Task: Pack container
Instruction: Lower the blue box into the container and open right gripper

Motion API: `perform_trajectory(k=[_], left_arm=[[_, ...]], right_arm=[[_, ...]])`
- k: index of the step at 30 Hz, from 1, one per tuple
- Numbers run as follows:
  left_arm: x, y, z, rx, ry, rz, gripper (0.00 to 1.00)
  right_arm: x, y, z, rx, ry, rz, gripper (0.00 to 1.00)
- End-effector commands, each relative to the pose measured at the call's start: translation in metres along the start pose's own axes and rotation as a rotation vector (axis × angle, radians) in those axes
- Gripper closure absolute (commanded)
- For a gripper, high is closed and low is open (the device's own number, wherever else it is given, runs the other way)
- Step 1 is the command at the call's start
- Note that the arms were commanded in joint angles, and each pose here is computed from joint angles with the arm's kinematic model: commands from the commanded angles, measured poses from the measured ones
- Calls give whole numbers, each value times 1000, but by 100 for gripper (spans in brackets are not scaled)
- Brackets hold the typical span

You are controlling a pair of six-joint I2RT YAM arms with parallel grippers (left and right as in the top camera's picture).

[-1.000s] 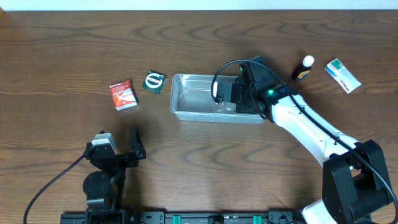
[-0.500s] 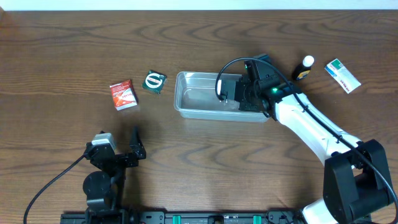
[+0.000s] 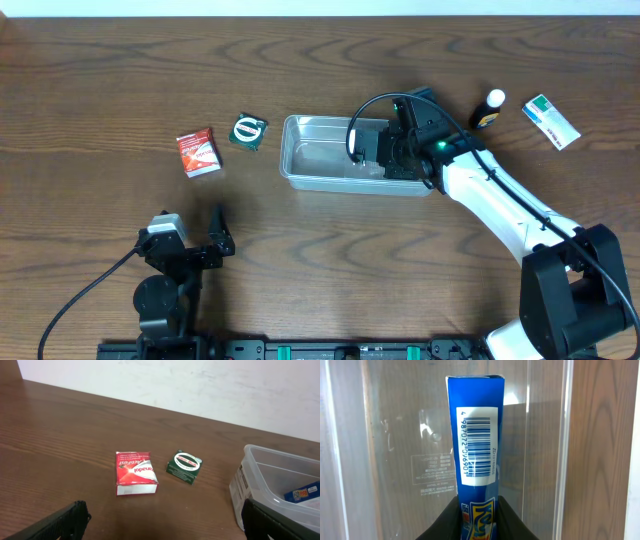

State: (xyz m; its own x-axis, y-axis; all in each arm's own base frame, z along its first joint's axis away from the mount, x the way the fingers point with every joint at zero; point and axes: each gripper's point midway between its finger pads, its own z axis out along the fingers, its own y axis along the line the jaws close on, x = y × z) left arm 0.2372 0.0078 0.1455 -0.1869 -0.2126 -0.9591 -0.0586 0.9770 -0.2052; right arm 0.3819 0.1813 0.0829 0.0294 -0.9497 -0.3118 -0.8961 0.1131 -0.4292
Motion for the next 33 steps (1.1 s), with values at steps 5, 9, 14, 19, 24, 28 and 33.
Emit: perform_trajectory(k=[5,9,14,19,24,28,33], left_arm=[[15,2,1,-2,48,-1,2],[15,2,1,-2,48,-1,2],[15,2,1,-2,48,-1,2],[15,2,1,-2,48,-1,2],[15,2,1,-2,48,-1,2],[15,2,1,-2,48,-1,2],[15,2,1,-2,48,-1,2]], right_arm=[[-10,-5,-15,24,-14,-25,78],[-18,-9,-34,60,-24,-29,71],[-26,-17,-67,127,-42,-42,1],[-37,-28,-105,214,-95,-44,1],[-46,-32,-126,247,-160,62,1],[-60,-25,-131,181,-263,252,1],[-68,-24,-132,144,-318,376,1]])
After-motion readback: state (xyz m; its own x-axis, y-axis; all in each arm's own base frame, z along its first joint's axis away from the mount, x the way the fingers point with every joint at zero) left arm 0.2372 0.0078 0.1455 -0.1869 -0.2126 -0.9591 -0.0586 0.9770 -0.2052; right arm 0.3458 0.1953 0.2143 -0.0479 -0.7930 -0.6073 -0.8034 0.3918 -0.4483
